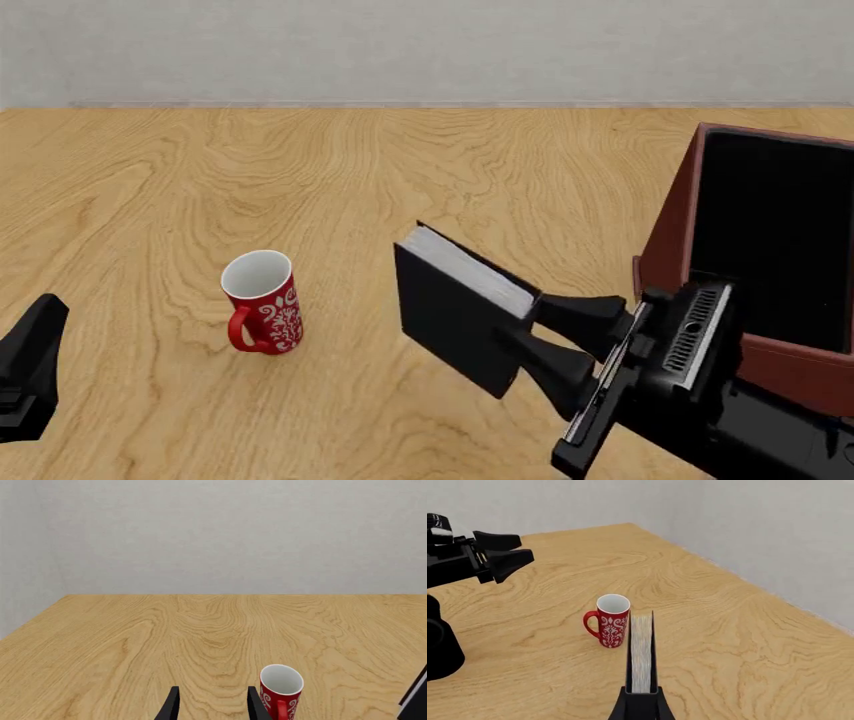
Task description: Pick up the book and place it in the left compartment of the caddy.
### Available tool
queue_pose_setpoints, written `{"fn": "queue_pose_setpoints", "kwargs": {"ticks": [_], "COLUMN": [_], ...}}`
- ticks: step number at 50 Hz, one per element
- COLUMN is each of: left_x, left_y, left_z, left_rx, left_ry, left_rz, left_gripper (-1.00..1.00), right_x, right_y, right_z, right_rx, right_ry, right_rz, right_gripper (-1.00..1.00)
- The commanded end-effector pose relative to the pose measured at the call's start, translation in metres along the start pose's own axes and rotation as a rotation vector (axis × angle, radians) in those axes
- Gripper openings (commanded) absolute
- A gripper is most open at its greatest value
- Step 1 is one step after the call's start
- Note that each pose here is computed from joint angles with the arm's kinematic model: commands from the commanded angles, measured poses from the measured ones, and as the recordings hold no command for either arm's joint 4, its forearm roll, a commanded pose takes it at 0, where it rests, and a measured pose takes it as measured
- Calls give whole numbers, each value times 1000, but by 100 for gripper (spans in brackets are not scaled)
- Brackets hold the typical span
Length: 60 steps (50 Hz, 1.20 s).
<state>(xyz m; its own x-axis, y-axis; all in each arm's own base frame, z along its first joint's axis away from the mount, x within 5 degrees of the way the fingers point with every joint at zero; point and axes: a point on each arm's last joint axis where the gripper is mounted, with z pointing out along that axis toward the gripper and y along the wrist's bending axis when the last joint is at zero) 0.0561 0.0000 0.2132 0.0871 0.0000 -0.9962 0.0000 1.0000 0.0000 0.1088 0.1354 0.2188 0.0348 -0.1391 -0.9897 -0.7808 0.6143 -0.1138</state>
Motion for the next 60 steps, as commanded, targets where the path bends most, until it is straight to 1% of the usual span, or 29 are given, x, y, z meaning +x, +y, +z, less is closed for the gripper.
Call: {"fn": "queue_pose_setpoints", "kwargs": {"ticks": [1,13,18,20,22,28,29,31,33,37,44,48,55,60], "left_x": [0,0,0,0,0,0,0,0,0,0,0,0,0,0], "left_y": [0,0,0,0,0,0,0,0,0,0,0,0,0,0], "left_z": [0,0,0,0,0,0,0,0,0,0,0,0,0,0], "left_rx": [0,0,0,0,0,0,0,0,0,0,0,0,0,0], "left_ry": [0,0,0,0,0,0,0,0,0,0,0,0,0,0], "left_rz": [0,0,0,0,0,0,0,0,0,0,0,0,0,0], "left_gripper": [100,100,100,100,100,100,100,100,100,100,100,100,100,100], "right_x": [-18,-33,-40,-42,-46,-53,-56,-59,-61,-66,-76,-81,-83,-88], "right_y": [-3,-4,-5,-6,-6,-7,-8,-8,-9,-10,-11,-12,-15,-17], "right_z": [-11,-24,-31,-33,-35,-42,-44,-47,-50,-56,-65,-72,-76,-83], "right_rx": [9,8,11,15,13,19,19,23,26,28,33,42,64,87], "right_ry": [-37,-69,-82,-83,-88,-97,-100,-103,-106,-111,-117,-124,-122,-123], "right_rz": [3,14,11,-2,7,-3,6,1,14,18,15,11,7,-4], "right_gripper": [-100,-100,-100,-100,-100,-100,-100,-100,-100,-100,-100,-100,-100,-100]}}
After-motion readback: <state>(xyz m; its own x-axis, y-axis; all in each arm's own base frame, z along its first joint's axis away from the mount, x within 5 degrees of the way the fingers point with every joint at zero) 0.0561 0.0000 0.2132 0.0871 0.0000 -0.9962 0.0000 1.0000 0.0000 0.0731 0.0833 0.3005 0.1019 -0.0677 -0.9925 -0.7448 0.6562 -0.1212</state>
